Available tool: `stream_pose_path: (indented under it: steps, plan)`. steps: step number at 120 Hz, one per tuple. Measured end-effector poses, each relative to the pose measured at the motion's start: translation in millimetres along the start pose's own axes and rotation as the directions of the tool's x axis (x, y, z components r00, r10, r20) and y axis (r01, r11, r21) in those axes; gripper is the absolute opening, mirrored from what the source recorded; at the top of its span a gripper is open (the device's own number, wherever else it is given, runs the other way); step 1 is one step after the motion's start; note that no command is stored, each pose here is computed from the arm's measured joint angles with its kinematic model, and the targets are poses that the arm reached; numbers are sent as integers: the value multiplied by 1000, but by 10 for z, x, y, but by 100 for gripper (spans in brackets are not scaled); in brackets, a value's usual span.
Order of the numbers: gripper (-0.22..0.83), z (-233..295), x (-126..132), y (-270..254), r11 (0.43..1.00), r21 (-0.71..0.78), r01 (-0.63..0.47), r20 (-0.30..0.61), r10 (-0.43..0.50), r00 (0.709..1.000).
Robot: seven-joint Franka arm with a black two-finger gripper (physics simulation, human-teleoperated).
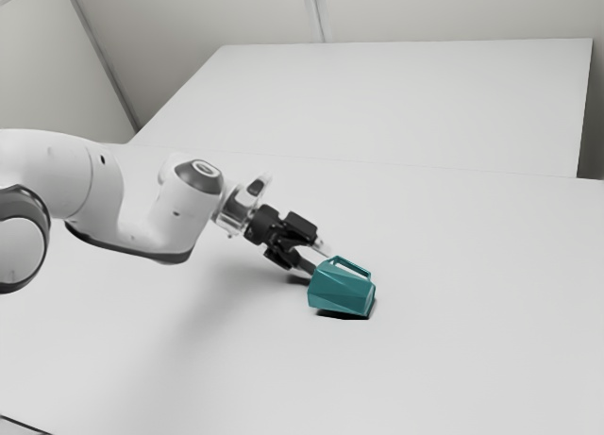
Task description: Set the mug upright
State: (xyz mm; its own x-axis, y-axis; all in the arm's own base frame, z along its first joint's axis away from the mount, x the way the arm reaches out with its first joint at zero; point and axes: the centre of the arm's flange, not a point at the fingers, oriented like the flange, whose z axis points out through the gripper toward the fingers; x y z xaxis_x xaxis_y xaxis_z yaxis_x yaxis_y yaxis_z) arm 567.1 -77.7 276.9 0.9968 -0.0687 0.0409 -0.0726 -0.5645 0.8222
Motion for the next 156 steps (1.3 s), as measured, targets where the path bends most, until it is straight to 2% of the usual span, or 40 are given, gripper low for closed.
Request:
stream_pose_path:
  steps: [15, 43, 71, 124, 140, 156]
  plan:
    - [36, 66, -12, -47, 1000, -14, -21, 4, 21, 1000]
    - [25, 152, -32, -81, 998, -37, -60, 8, 60, 998]
    - [16, 160, -57, -90, 994, -55, -98, 11, 99, 995]
    - [7, 145, -59, 96, 973, -139, -182, 13, 186, 982]
    - [-4, 156, -64, 114, 969, -157, -192, 14, 196, 980]
    - [-11, 198, -69, 161, 964, -170, -204, 20, 210, 977]
